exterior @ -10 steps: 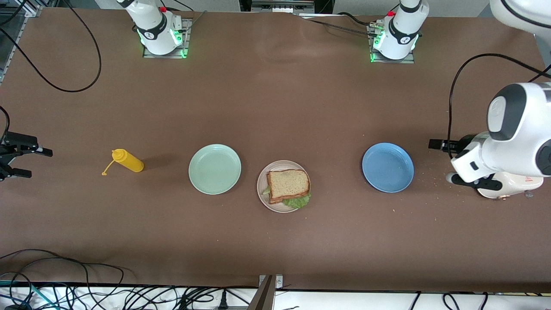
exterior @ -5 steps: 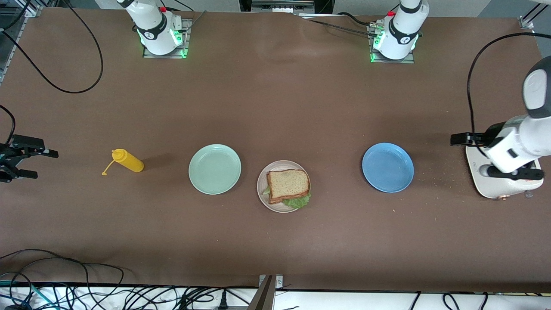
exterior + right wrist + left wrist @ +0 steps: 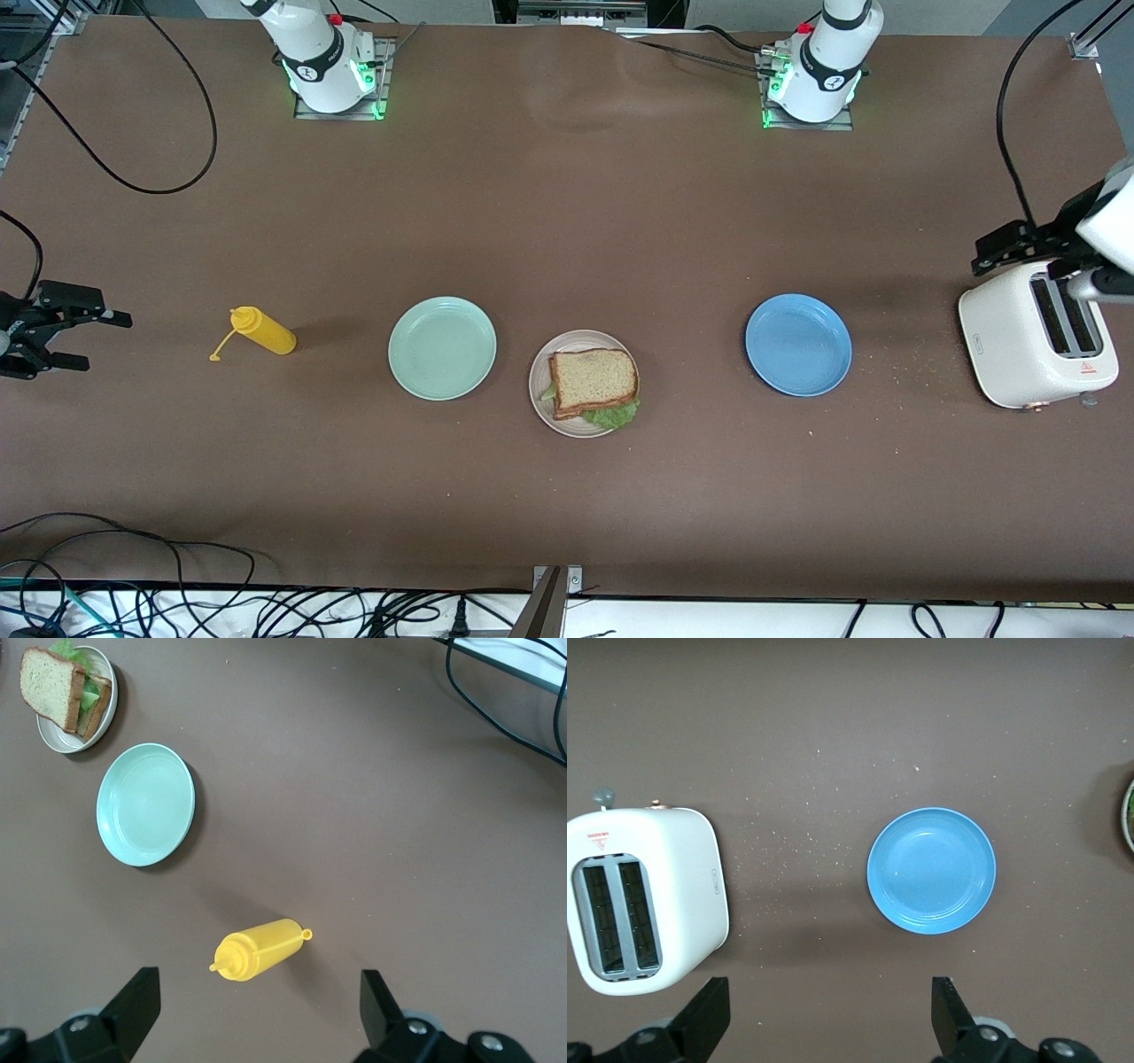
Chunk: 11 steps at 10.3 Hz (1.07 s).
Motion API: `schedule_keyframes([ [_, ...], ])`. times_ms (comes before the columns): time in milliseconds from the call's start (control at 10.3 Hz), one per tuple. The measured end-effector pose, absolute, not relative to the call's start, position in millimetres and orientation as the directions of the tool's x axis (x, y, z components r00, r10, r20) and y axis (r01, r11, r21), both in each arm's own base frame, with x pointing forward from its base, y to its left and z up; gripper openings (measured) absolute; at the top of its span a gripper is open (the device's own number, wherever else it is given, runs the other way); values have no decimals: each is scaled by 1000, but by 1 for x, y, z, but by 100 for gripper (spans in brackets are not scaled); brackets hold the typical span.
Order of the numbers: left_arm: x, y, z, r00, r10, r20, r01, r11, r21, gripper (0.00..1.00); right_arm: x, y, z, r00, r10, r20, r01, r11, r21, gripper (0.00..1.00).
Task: Make sandwich on beige plate with both arms
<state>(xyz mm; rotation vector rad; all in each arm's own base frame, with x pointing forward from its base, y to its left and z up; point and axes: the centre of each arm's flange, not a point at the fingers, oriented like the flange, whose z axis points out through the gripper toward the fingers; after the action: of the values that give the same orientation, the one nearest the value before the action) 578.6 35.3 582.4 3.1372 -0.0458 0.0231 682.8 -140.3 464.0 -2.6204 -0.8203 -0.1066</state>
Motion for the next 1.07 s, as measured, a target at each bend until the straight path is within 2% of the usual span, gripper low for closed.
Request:
schedule_keyframes([
  [293, 563, 27, 605, 998, -47, 44, -47, -999, 7, 100, 686, -124, 464, 817, 546, 184, 574, -744, -342, 100],
  [683, 553, -9, 608, 993, -121, -8, -121, -992, -34, 100, 688, -117, 464, 812, 553, 184, 581, -739, -340, 100],
  [1073, 551, -11, 616, 992, -123, -19, -124, -992, -33, 100, 688, -117, 464, 812, 554, 184, 581, -739, -340, 100],
])
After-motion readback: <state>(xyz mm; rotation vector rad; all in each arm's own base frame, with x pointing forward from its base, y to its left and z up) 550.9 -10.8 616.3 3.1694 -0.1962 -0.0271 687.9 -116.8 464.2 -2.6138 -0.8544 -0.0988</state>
